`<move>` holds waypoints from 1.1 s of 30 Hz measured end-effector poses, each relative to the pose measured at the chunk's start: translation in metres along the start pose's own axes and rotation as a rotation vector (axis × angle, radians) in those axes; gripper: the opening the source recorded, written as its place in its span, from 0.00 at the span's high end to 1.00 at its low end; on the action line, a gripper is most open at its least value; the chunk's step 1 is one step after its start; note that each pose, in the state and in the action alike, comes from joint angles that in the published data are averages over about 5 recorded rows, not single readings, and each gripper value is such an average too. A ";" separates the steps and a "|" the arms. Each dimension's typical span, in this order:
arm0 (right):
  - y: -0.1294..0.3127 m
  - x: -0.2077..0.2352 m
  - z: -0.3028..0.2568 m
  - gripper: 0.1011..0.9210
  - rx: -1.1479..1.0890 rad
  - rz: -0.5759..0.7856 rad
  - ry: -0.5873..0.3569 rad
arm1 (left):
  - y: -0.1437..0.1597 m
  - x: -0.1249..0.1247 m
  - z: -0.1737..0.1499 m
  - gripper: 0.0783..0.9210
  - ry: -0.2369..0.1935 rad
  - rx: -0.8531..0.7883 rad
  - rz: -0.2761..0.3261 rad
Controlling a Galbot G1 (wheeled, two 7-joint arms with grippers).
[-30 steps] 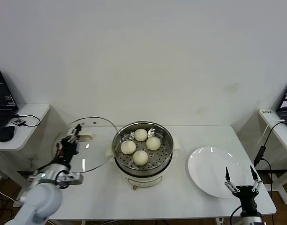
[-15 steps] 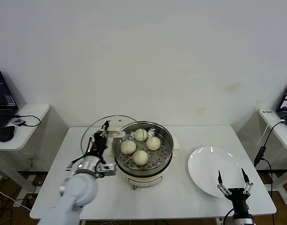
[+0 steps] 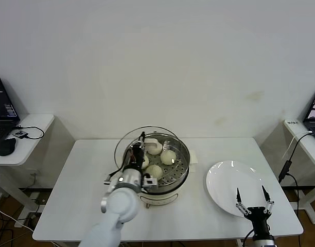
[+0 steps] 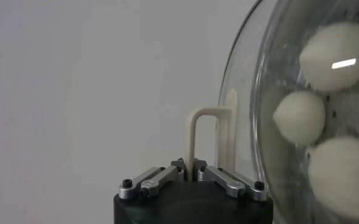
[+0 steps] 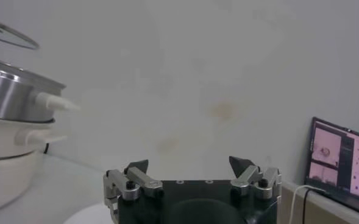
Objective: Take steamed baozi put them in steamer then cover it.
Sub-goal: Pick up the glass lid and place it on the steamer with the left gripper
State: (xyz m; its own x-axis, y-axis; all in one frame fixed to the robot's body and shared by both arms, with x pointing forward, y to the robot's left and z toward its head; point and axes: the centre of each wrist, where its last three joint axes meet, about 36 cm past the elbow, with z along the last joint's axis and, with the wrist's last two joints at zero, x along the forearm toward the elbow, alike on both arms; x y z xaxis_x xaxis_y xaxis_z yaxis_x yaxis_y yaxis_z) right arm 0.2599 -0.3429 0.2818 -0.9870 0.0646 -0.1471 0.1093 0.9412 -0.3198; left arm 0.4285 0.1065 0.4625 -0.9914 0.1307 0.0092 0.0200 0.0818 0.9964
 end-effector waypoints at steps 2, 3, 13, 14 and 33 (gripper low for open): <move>0.000 0.000 0.001 0.12 0.000 0.000 0.001 | -0.003 -0.001 -0.007 0.92 0.001 -0.003 0.004; 0.000 0.000 0.001 0.12 0.000 -0.001 0.001 | -0.004 -0.002 -0.010 0.92 0.002 -0.005 0.006; 0.003 0.000 0.004 0.12 -0.002 -0.005 0.005 | -0.018 -0.005 -0.025 0.92 0.009 -0.039 0.029; 0.003 0.000 0.004 0.12 -0.003 -0.006 0.005 | -0.019 -0.005 -0.026 0.92 0.010 -0.042 0.031; 0.005 0.006 0.005 0.12 -0.003 -0.020 0.006 | -0.032 -0.012 -0.036 0.92 0.022 -0.055 0.048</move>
State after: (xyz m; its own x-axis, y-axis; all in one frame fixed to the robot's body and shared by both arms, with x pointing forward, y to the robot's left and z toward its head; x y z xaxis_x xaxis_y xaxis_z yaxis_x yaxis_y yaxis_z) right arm 0.2556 -0.3392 0.2741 -0.9897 0.0483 -0.1350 0.0896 0.9432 -0.3200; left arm 0.4355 0.0671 0.4333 -0.9921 0.1110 0.0585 0.0612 0.0212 0.9979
